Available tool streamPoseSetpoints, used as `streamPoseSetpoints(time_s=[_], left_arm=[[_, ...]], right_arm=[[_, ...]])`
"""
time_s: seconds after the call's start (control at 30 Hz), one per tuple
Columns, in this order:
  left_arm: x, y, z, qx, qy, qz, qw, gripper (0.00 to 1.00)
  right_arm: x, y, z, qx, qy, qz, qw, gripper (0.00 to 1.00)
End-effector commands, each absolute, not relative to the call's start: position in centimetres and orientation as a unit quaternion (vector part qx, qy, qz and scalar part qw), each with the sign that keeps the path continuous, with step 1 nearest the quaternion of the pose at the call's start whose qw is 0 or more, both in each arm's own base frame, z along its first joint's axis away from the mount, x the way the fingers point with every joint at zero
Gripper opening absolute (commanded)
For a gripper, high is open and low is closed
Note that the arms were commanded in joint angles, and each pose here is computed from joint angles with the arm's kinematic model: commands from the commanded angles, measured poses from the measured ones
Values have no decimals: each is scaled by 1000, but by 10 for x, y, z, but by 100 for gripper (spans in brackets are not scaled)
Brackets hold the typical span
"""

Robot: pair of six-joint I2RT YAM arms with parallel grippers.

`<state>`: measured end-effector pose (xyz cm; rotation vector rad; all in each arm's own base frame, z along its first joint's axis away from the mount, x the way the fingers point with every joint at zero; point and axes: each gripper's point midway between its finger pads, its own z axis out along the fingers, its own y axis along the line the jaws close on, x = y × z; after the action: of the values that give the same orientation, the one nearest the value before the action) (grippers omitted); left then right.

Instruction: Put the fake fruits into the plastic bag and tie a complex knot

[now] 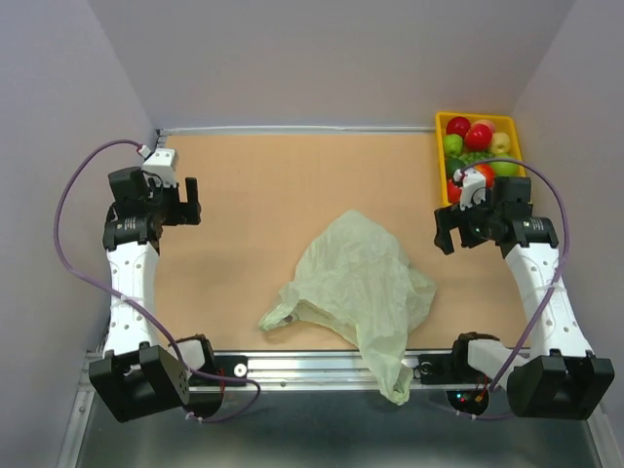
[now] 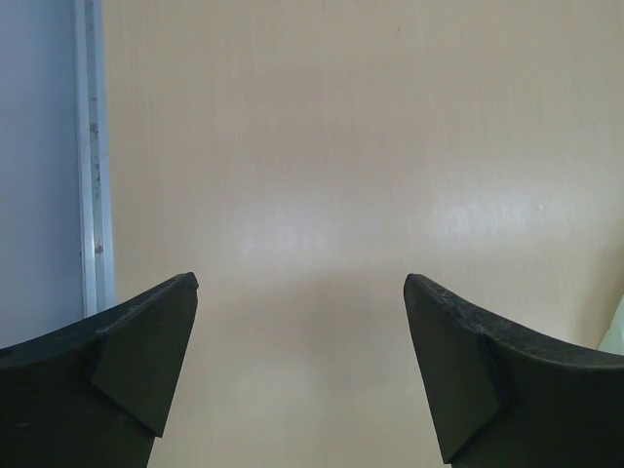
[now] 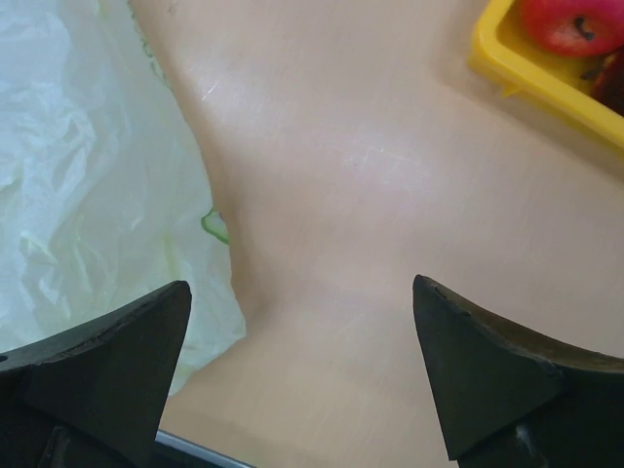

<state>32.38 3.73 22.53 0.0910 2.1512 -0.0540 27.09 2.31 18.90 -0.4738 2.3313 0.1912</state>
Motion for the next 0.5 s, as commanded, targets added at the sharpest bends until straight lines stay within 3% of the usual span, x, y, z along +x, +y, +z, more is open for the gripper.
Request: streamPoseSetpoints(time_s=[0.0,0.27,0.47], left_arm=[[335,39,256,34,861,-17,508,99],[340,12,284,73,841,-85,530,99],[337,-10,298,114,816,-133,551,99]], right_arm=[[256,46,183,-227,902,138,340,100],[207,82,170,-322,876,283,220,100],[180,83,152,-369,869,303,128,100]])
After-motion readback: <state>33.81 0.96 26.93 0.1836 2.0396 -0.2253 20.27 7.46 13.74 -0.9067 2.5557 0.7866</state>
